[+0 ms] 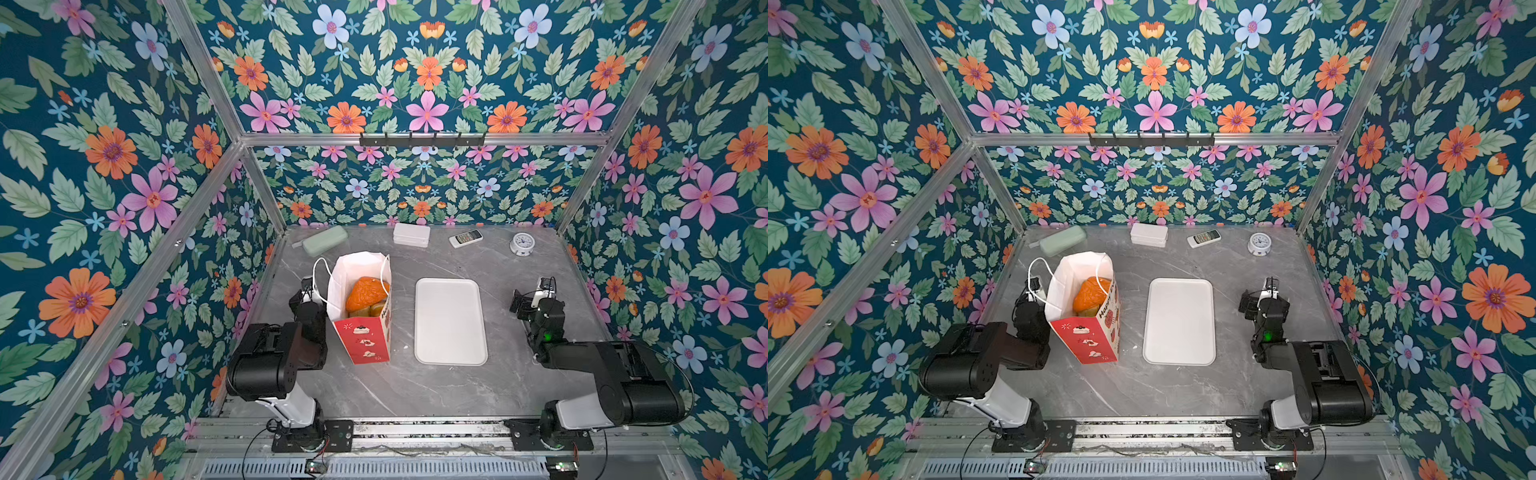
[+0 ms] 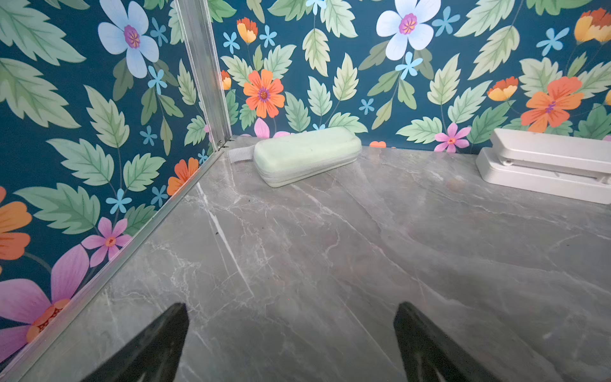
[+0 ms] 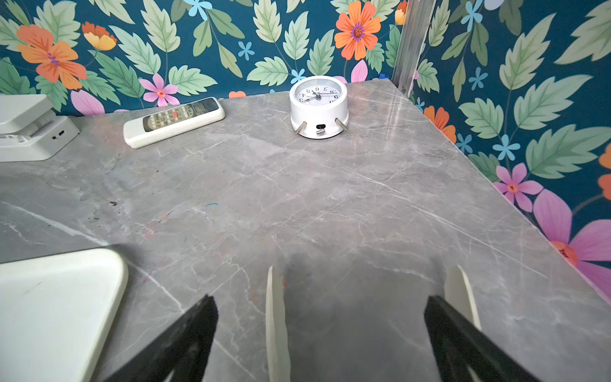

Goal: Take the fake bread out of the paper bag
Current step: 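Raise both arms and move the left gripper toward the paper bag's handle, then grasp the paper bag's rim with the left gripper, then tip the bag onto its side toward the tray with the left gripper, then grasp the metal tongs from the table with the right gripper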

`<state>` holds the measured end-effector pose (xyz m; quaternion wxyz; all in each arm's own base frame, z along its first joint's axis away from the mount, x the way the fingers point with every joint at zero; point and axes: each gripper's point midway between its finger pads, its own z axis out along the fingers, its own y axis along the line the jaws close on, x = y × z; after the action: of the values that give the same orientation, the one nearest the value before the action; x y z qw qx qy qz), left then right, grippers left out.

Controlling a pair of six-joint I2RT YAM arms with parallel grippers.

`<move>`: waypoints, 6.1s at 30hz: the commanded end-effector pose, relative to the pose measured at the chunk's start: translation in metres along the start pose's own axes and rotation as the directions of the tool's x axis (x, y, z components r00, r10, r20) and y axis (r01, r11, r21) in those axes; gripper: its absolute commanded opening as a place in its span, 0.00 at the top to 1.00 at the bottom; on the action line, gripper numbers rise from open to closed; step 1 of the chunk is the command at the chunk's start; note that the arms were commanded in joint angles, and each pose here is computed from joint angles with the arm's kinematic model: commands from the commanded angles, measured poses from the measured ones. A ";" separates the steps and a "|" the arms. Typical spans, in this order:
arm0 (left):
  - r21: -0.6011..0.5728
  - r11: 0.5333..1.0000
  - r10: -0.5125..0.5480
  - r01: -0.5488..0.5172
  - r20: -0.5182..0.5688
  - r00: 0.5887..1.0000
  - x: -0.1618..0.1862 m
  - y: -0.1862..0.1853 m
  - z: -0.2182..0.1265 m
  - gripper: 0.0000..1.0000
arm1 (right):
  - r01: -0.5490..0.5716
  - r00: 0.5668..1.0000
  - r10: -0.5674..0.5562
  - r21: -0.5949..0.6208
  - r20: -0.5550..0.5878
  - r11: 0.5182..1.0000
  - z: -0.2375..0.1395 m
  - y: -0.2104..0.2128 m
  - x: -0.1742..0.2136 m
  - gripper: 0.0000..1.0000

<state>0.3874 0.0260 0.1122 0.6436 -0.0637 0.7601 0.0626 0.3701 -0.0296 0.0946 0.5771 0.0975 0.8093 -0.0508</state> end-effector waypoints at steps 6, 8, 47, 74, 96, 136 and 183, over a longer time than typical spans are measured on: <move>0.001 1.000 0.012 -0.012 0.011 1.000 -0.003 0.000 -0.001 0.00 | -0.007 1.000 0.007 -0.003 0.015 1.000 0.000 0.001 -0.005 0.01; 0.001 1.000 0.012 -0.012 0.011 1.000 -0.003 0.000 -0.001 0.00 | -0.008 1.000 0.008 -0.003 0.016 1.000 0.000 0.001 -0.005 0.01; -0.192 0.914 -0.282 0.356 0.328 0.902 -0.212 0.067 -0.117 0.04 | -0.097 0.995 0.094 -0.169 -0.026 0.981 -0.066 0.059 -0.097 0.06; 0.316 0.895 -0.154 0.315 -0.444 0.883 -0.142 -0.054 -0.141 0.11 | -0.190 0.968 0.132 -0.287 -0.212 0.939 -0.092 0.084 -0.053 0.07; 0.222 0.955 -0.066 0.194 -0.481 0.874 -0.133 -0.079 -0.098 0.91 | -0.181 0.959 0.119 -0.233 -0.257 0.956 -0.081 0.079 -0.036 0.07; 0.204 0.936 0.349 -0.287 -0.429 0.833 -0.150 -0.162 -0.023 1.00 | -0.194 0.937 0.109 -0.234 -0.333 0.953 -0.074 0.086 -0.019 0.07; 0.415 0.856 0.398 -0.309 -0.147 0.905 -0.090 -0.207 -0.123 1.00 | -0.023 0.571 0.272 0.316 -0.775 0.948 -0.100 -0.022 0.069 0.01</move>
<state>0.3183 -0.1914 0.2086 0.5129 0.2060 0.8320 0.0479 0.2612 -0.0292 0.0701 0.1655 0.2506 0.9514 -0.0683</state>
